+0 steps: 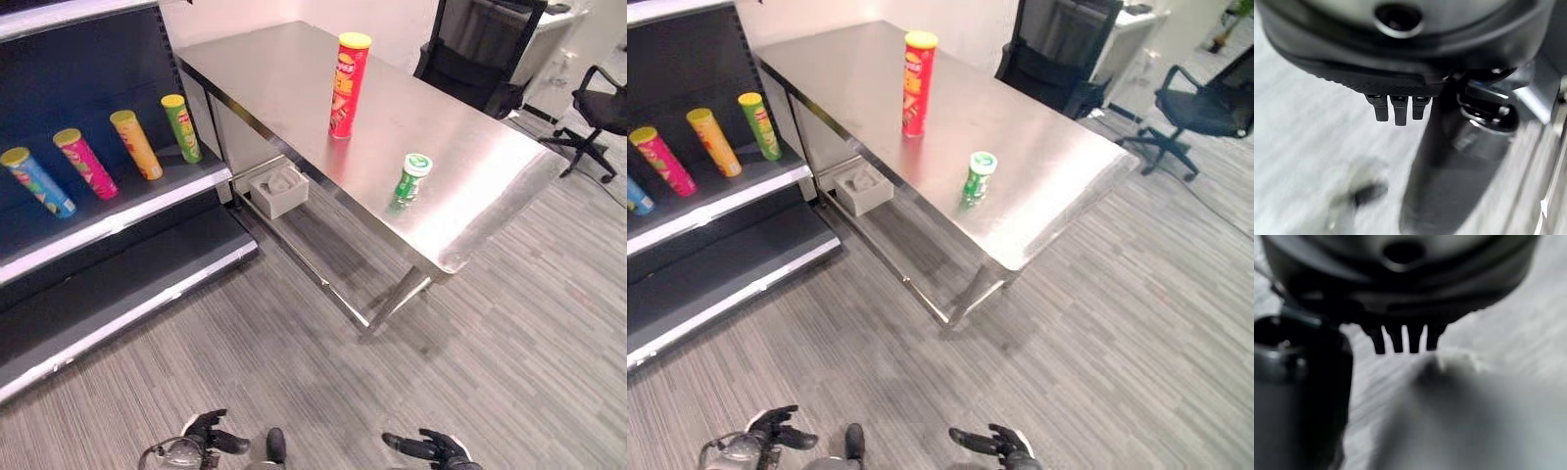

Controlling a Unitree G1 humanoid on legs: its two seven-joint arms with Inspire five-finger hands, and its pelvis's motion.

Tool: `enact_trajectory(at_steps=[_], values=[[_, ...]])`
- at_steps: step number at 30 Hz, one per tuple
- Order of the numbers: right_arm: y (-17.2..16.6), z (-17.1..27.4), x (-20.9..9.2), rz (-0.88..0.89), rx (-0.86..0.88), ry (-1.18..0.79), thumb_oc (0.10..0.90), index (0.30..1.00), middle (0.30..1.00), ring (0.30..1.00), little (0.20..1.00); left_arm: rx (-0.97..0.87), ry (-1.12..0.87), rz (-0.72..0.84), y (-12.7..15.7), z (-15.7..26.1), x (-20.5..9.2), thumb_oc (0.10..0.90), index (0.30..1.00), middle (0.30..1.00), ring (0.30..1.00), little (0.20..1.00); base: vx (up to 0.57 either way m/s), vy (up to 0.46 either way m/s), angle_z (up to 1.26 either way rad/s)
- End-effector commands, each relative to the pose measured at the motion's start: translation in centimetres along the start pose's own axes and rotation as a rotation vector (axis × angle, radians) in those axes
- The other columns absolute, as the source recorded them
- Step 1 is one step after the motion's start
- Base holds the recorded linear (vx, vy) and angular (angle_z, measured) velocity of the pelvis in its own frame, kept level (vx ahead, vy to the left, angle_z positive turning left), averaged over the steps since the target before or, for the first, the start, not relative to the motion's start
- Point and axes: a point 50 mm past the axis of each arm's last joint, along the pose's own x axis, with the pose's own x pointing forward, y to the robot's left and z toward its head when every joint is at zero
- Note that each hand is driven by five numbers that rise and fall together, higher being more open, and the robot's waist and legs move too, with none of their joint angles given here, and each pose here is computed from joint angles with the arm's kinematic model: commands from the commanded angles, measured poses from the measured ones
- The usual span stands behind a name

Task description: Put the goods on the table back onto the shelves and tidy them up.

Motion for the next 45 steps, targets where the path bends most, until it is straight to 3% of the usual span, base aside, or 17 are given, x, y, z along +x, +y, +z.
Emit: enact_trajectory(at_steps=[1,15,24,25,26,30,31,33,34,38,45], values=[[-2.8,1.3,0.4,-0.091,-0.013,-0.010,0.800,0.900,0.900,0.900,0.900,-0.006,-0.040,-0.011,-0.6,0.5,-0.1,0.800,0.900,0.900,0.900,0.900,0.08,0.032,0.12],[-4.1,-5.7,-1.1,-0.130,0.019,0.247,0.800,0.900,0.900,0.900,0.900,0.080,-0.050,-0.079,-2.6,0.4,-0.2,0.800,0.900,0.900,0.900,0.900,0.12,-0.045,0.18],[-7.4,-6.6,-2.0,-0.290,0.244,0.223,0.800,0.900,0.900,0.900,0.900,0.096,-0.029,-0.064,-1.8,-0.4,-0.3,0.800,0.900,0.900,0.900,0.900,0.07,-0.004,-0.38],[-13.9,-4.1,-3.7,-0.529,0.358,0.023,0.800,0.900,0.900,0.900,0.900,0.094,-0.037,-0.058,-1.5,-0.5,-0.4,0.800,0.900,0.900,0.900,0.900,0.16,0.032,-0.35],[-18.4,-1.2,-5.9,-0.692,0.346,-0.149,0.800,0.900,0.900,0.900,0.900,0.100,-0.047,-0.069,-2.0,-0.5,-0.5,0.800,0.900,0.900,0.900,0.900,0.15,0.032,-0.21],[-24.0,6.7,-11.6,-0.911,0.256,-0.566,0.800,0.900,0.900,0.900,0.900,0.103,-0.050,-0.085,-2.8,-0.7,-0.6,0.800,0.900,0.900,0.900,0.900,0.03,0.008,-0.07],[-25.2,11.1,-14.7,-0.951,0.196,-0.787,0.800,0.900,0.900,0.900,0.900,0.119,-0.050,-0.090,-2.8,-0.9,-0.7,0.800,0.900,0.900,0.900,0.900,-0.01,-0.018,-0.04],[-25.5,13.1,-16.2,-0.959,0.155,-0.883,0.800,0.900,0.900,0.900,0.900,0.121,-0.054,-0.094,-2.7,-0.9,-0.7,0.800,0.900,0.900,0.900,0.900,0.01,-0.017,-0.09],[-25.3,16.6,-19.2,-0.932,0.084,-1.081,0.800,0.900,0.900,0.900,0.900,0.125,-0.064,-0.096,-2.4,-0.9,-0.8,0.800,0.900,0.900,0.900,0.900,0.00,-0.016,-0.07],[-23.4,20.6,-22.3,-0.845,-0.053,-1.295,0.800,0.900,0.900,0.900,0.900,0.127,-0.079,-0.109,-2.3,-1.0,-0.9,0.800,0.900,0.900,0.900,0.900,0.00,-0.009,0.00],[-21.3,24.3,-21.1,-0.628,-0.151,-1.323,0.800,0.900,0.900,0.900,0.900,0.133,-0.067,-0.142,-2.7,-2.0,-1.3,0.800,0.900,0.900,0.900,0.900,0.01,-0.048,0.19]])
